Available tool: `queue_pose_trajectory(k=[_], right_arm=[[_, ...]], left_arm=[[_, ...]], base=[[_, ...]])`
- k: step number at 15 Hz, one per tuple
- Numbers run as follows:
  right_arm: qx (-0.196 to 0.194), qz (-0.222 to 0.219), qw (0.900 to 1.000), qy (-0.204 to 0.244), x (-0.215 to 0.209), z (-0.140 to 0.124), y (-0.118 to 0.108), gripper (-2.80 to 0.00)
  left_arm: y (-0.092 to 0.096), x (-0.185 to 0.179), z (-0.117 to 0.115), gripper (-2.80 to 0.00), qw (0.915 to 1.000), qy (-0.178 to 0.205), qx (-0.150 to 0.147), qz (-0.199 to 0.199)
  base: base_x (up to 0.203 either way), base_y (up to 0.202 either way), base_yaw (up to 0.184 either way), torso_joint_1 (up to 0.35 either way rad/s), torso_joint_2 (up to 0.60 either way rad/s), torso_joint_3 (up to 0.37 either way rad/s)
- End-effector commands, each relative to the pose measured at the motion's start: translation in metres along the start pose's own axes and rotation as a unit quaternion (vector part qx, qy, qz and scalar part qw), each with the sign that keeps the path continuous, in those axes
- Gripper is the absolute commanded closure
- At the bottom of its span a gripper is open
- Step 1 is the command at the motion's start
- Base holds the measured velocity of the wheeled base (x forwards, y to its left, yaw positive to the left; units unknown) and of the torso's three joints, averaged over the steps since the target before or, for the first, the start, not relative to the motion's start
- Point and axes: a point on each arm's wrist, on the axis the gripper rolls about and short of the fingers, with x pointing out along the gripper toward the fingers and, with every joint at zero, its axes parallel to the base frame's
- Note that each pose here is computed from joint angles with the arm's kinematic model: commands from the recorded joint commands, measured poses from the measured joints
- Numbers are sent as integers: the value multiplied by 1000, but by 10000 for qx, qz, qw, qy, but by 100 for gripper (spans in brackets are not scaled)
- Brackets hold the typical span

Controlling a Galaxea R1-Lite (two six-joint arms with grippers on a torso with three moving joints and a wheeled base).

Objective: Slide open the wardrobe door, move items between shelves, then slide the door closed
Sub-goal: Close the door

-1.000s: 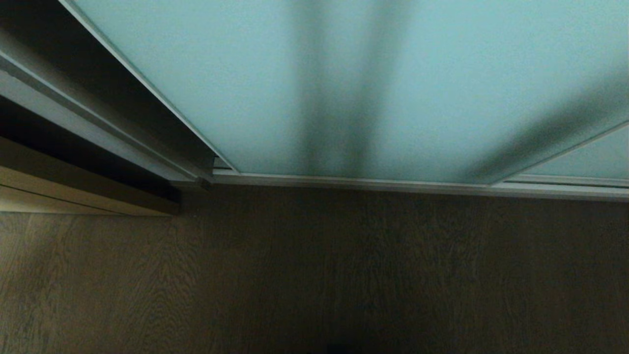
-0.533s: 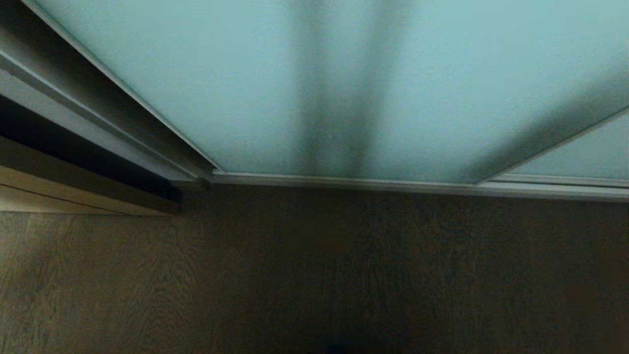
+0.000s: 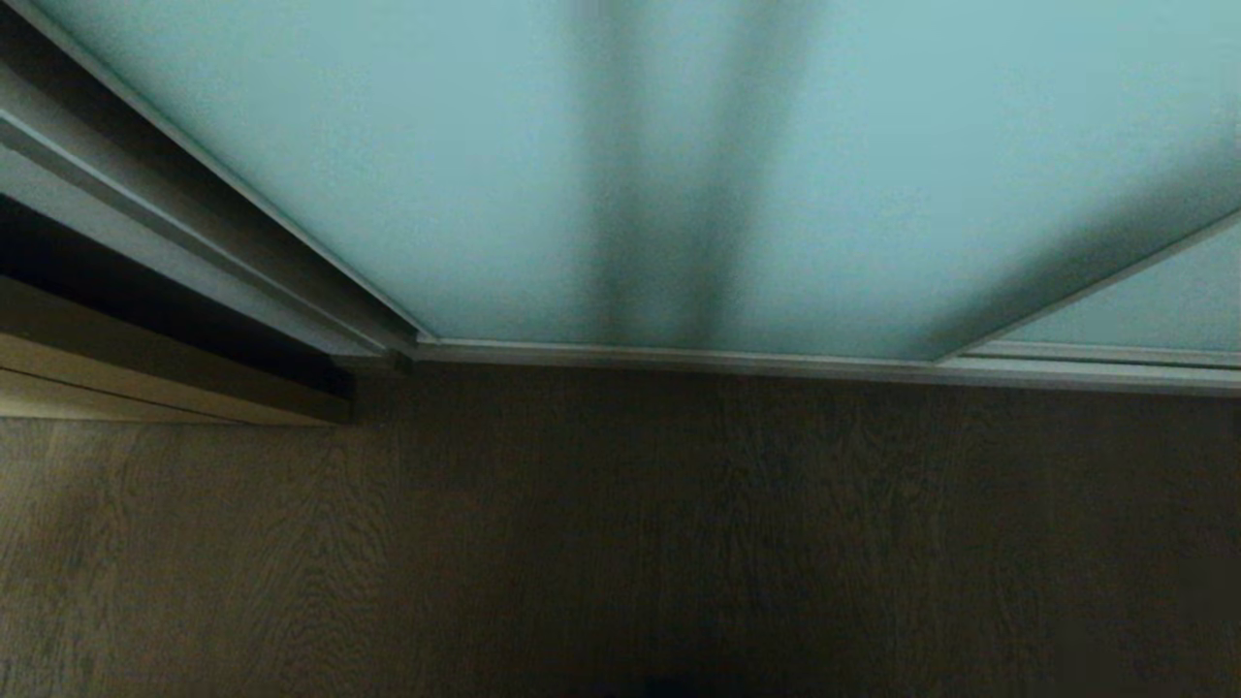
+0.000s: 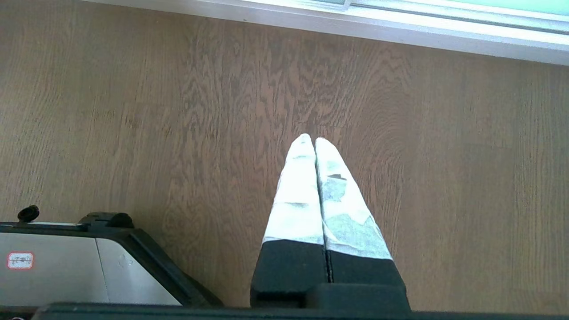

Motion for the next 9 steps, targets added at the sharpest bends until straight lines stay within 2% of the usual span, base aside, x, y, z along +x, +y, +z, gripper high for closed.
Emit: queue_pose_trajectory(k=[1, 4, 7, 9], right_arm=[[-4, 6, 10000, -1, 0, 0, 0, 0], [-4, 1, 10000, -1, 0, 0, 0, 0], [-4, 1, 10000, -1, 0, 0, 0, 0], [-4, 5, 10000, -1, 0, 0, 0, 0]], left_arm=[[-22, -48, -6, 0, 9995, -57, 131, -281], [-23, -92, -45, 0, 9983, 296, 345, -371], [-13, -141, -106, 0, 9915, 613, 1138, -153], [1, -167, -150, 0, 9807, 798, 1767, 245]], base=[[0, 0, 0, 0, 0, 0], [0, 0, 0, 0, 0, 0], [0, 0, 0, 0, 0, 0], [0, 0, 0, 0, 0, 0]])
